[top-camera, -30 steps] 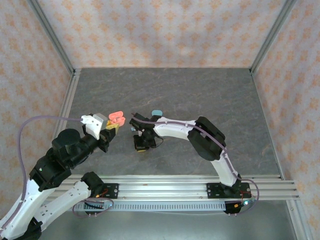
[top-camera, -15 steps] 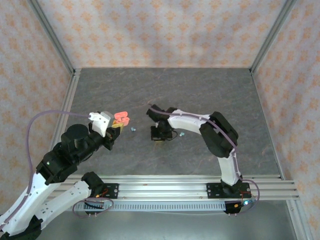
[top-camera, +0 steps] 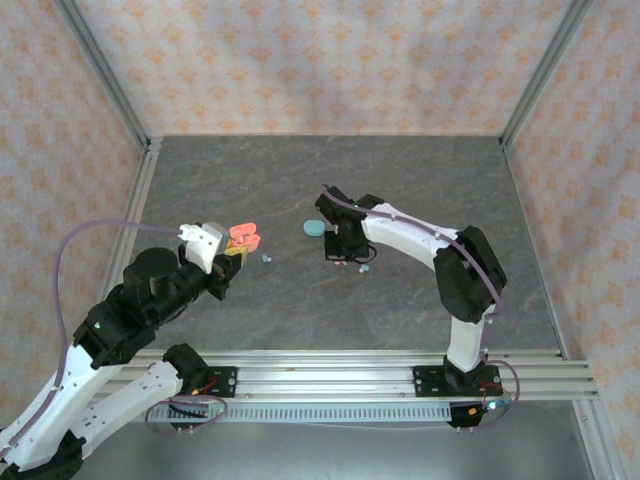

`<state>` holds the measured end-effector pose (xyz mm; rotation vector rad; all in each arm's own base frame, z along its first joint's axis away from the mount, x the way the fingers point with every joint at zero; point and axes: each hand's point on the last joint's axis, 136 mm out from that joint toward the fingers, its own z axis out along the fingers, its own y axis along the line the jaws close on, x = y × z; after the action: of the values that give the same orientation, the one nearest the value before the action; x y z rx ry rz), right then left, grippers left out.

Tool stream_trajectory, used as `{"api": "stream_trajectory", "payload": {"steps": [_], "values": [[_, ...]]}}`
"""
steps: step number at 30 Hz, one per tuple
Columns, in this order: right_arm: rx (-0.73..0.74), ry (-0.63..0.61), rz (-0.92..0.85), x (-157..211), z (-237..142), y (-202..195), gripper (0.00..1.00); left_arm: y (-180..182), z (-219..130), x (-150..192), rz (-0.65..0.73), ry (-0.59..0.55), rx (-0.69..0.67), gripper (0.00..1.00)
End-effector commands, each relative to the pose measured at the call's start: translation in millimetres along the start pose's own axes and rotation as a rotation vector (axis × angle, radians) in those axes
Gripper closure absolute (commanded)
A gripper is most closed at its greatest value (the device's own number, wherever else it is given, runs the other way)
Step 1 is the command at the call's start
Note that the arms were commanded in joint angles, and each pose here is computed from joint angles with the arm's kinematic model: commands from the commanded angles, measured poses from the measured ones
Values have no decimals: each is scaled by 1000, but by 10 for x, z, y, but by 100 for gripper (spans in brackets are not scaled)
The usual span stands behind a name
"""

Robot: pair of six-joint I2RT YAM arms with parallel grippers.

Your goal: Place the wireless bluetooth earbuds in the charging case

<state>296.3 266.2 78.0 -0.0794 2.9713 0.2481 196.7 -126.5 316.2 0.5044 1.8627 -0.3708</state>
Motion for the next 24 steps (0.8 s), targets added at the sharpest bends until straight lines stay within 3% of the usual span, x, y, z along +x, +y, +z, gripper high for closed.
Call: {"api": "stream_trajectory", "payload": {"steps": [1,6,12,24], "values": [[54,-32,42,-58,-125,-125,89,-57,-18,-102,-1,-46,30,100],[32,-6,36,-116,34,-184,77,-72,-9,-95,-2,-42,37,100],[-68,55,-115,-153,234,-96,69,-90,16,-66,-2,-29,47,100],[-93,164,-261,-136,477,-103,67,-117,82,-12,-1,-10,59,100]]}}
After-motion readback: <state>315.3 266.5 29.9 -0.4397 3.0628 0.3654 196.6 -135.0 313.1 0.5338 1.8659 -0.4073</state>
